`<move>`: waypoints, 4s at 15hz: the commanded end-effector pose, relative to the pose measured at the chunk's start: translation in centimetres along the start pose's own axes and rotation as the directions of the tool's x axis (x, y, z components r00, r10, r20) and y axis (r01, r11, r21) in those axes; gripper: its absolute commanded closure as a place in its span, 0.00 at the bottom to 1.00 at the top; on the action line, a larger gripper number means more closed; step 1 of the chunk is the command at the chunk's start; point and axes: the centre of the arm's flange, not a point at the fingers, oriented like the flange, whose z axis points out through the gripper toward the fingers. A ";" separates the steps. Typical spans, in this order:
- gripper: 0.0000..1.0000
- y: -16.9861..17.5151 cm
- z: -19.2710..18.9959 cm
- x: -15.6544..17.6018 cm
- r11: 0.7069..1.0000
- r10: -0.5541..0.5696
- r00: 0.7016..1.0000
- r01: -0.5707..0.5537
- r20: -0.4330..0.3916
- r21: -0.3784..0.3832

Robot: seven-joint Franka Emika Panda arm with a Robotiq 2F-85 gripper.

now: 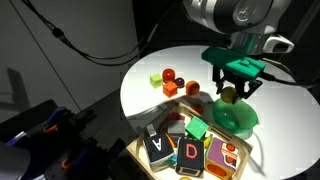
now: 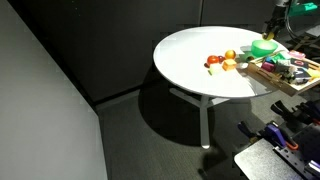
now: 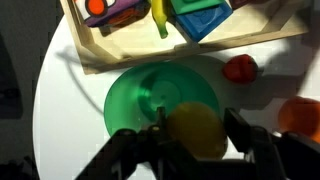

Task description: Put the yellow ball in the green bowl then put the green block on the table.

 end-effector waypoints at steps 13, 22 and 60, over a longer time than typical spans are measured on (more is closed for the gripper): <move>0.00 -2.3 -1.0 -1.2 0.999 -0.012 1.000 0.013 -0.027 0.031; 0.00 -6.3 -2.6 -4.2 0.997 -0.063 0.998 0.065 -0.030 0.042; 0.00 -14.3 -12.7 -20.0 0.978 -0.205 0.979 0.205 0.016 0.036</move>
